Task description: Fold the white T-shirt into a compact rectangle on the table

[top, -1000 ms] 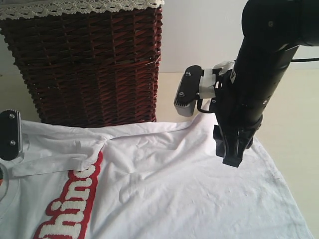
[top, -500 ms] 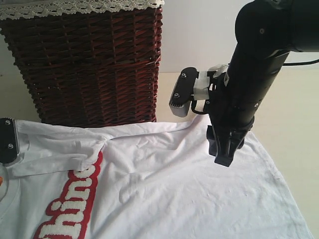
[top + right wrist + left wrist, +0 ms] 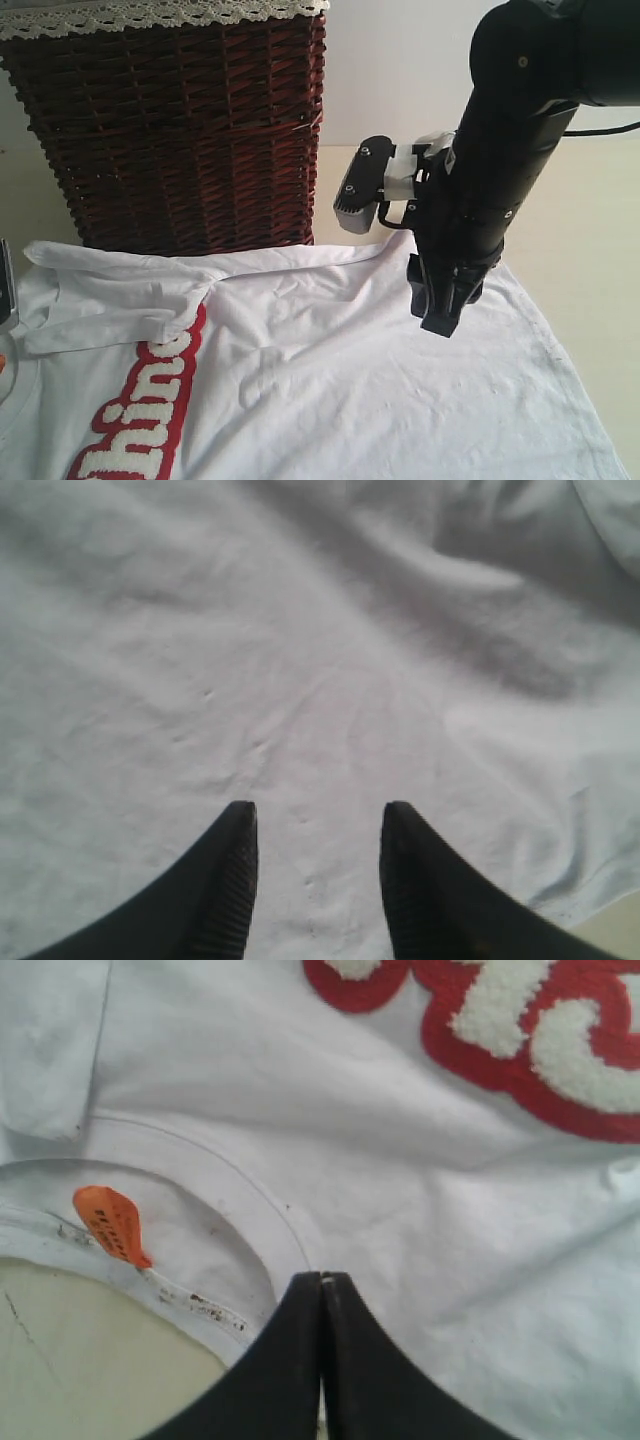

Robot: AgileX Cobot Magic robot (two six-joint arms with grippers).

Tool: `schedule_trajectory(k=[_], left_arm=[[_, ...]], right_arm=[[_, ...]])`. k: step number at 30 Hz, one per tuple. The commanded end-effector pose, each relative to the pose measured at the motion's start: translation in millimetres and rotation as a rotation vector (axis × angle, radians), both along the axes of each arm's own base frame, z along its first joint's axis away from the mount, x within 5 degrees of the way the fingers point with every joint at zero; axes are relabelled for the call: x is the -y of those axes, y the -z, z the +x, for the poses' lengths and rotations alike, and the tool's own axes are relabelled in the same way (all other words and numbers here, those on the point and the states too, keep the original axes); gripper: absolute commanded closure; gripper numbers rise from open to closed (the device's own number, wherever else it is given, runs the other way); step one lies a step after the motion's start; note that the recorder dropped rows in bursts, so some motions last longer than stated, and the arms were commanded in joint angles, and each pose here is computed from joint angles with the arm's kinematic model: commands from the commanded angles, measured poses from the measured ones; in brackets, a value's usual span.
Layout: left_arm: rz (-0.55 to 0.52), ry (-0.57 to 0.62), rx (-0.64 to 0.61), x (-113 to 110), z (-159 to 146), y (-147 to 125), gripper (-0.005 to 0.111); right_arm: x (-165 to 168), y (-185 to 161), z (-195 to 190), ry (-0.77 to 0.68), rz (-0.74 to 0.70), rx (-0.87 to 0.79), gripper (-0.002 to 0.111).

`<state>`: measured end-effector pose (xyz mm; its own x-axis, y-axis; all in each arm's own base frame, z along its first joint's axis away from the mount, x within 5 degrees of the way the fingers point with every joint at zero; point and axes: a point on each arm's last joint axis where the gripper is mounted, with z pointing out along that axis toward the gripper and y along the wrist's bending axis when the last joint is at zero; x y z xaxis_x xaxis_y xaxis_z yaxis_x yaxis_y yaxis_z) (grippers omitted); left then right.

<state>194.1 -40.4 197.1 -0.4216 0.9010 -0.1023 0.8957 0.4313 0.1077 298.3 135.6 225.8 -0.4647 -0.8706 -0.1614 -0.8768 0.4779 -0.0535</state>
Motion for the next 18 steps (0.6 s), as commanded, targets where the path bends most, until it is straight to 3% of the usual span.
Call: schedule_trajectory(k=[1, 6, 9, 10, 13, 18], left_arm=[[-0.034, -0.03, 0.005, 2, 0, -3, 0.107], [0.052, 0.237, -0.159, -3, -3, 5, 0.107], [0.054, 0.203, -0.253, -7, 27, 12, 0.107], [0.065, 0.242, -0.301, -9, 38, 19, 0.107], [0.063, 0.338, -0.315, -8, 55, 28, 0.107], [0.075, 0.302, -0.216, -7, 71, 36, 0.102]], right_arm=[[-1, 1, -1, 0.011, 0.022, -0.015, 0.068], [-1, 1, -1, 0.011, 0.021, -0.018, 0.068], [-1, 1, -1, 0.014, 0.026, -0.023, 0.068], [-1, 1, -1, 0.009, 0.025, -0.02, 0.068], [0, 6, 4, -0.016, -0.007, 0.002, 0.068], [-2, 25, 10, -0.031, -0.026, -0.024, 0.068]])
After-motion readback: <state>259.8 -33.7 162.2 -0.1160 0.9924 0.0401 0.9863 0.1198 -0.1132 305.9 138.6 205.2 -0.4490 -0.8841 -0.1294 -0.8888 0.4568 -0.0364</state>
